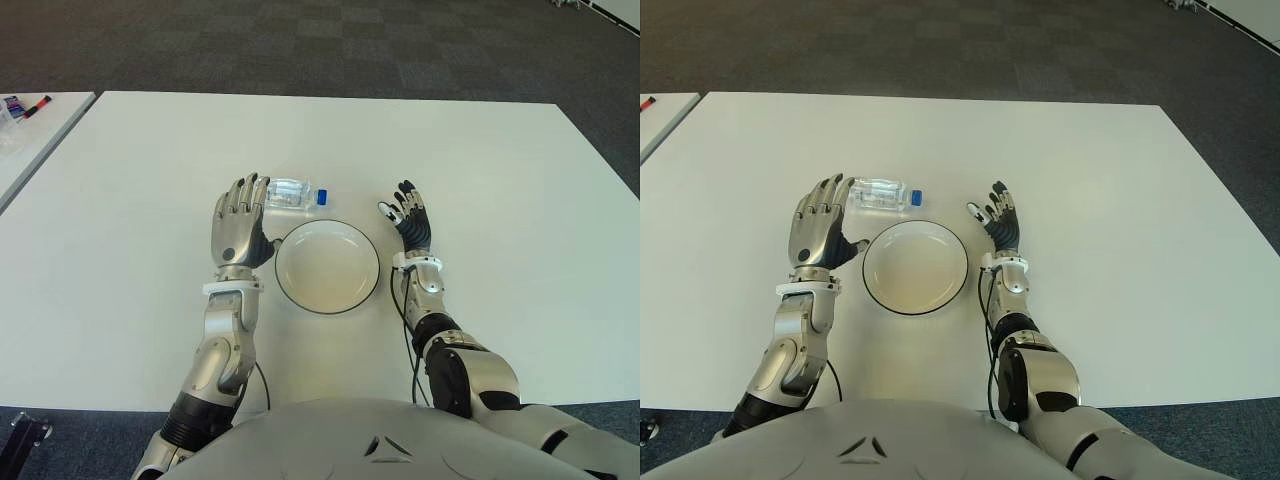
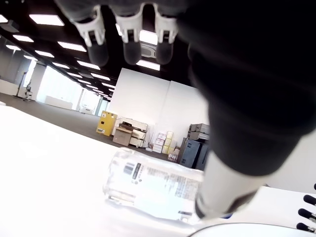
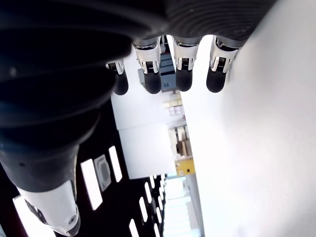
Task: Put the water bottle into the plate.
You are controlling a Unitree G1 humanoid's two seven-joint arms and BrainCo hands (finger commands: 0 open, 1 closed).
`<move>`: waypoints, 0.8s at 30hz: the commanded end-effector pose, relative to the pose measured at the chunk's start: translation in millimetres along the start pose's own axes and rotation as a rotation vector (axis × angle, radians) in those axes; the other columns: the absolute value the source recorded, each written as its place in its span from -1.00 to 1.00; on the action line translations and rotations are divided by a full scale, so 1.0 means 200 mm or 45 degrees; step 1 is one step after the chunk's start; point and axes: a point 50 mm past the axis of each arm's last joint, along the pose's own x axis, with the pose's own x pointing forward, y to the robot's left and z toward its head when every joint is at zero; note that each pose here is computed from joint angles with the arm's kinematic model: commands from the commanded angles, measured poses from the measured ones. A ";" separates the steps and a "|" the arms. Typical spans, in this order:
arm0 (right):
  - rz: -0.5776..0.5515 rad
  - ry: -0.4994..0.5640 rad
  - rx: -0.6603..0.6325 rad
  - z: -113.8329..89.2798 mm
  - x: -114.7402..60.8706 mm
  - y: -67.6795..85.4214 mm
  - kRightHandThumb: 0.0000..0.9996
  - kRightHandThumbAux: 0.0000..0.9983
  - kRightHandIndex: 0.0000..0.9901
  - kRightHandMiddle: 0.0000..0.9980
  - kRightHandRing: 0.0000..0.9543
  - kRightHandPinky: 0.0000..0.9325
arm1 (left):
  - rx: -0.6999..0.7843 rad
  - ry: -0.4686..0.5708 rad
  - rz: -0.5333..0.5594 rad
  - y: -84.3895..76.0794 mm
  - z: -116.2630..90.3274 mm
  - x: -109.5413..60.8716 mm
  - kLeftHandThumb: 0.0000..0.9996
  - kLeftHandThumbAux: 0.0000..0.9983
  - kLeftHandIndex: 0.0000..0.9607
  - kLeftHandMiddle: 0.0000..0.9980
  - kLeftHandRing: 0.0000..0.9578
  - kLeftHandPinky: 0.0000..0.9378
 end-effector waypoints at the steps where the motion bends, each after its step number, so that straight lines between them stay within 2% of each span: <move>1: -0.030 0.178 0.011 -0.14 -0.11 -0.01 -0.88 0.51 -0.86 -0.89 -0.92 -0.83 | 0.004 -0.027 -0.012 0.00 0.00 0.01 -0.94 0.85 -1.00 -1.00 -1.00 -0.99; 15: -0.030 0.181 0.004 -0.15 -0.11 -0.01 -0.88 0.48 -0.86 -0.89 -0.92 -0.83 | 0.032 -0.080 0.009 0.03 0.01 0.06 -0.83 0.82 -1.00 -1.00 -1.00 -1.00; 24: -0.031 0.185 -0.002 -0.15 -0.11 -0.01 -0.87 0.44 -0.86 -0.88 -0.91 -0.82 | 0.031 -0.110 0.022 0.05 0.02 0.14 -0.81 0.83 -1.00 -1.00 -1.00 -0.97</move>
